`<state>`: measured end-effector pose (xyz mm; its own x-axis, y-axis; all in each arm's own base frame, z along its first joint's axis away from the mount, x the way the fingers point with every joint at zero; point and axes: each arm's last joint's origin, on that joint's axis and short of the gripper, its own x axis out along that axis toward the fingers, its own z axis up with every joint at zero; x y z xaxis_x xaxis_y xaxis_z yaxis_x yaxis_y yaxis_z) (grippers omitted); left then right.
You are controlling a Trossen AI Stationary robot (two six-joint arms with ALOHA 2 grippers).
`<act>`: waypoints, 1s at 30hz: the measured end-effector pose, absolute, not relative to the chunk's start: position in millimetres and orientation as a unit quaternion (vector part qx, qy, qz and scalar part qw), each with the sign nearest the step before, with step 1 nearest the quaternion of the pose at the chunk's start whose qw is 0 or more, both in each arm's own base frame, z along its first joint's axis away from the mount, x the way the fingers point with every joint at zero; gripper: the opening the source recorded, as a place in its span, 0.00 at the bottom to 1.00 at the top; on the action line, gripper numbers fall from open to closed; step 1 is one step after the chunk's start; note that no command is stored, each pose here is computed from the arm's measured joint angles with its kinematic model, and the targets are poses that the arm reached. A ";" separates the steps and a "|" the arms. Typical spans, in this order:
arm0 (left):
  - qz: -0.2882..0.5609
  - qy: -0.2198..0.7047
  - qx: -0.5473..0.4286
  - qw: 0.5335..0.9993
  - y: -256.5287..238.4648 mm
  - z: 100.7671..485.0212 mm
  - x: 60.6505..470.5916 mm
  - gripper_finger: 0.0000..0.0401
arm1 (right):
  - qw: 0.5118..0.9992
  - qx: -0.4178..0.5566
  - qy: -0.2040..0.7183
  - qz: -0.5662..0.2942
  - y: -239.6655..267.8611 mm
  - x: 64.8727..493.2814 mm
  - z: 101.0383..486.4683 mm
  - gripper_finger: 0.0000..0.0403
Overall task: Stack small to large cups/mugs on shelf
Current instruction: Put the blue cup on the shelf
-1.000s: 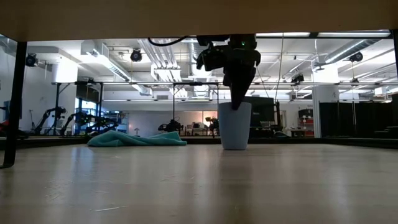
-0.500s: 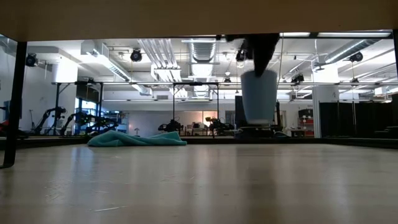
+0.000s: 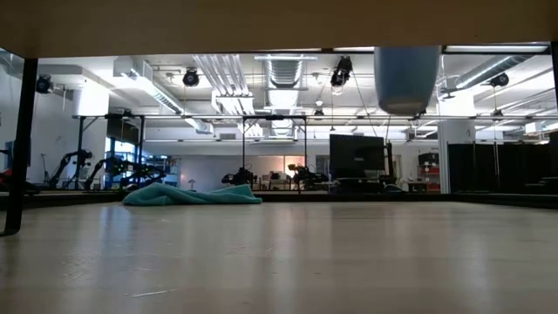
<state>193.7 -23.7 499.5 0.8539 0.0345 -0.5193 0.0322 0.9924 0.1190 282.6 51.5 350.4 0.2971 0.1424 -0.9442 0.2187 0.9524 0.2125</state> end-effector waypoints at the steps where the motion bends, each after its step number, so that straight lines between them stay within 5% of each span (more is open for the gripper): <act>1: 0.001 0.271 0.062 0.960 -23.8 499.2 194.7 0.22 | 0.791 0.151 0.593 -0.019 57.6 283.2 351.0 0.02; 30: 0.001 0.275 0.061 0.959 -25.0 496.3 202.4 0.22 | 0.786 0.087 0.603 0.104 171.1 323.8 398.2 0.02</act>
<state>202.4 -25.0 496.3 0.8484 0.0352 -0.5282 0.0320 0.9926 0.1175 323.8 171.1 398.2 0.2505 0.2677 -0.9304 -0.0582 0.9634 0.2616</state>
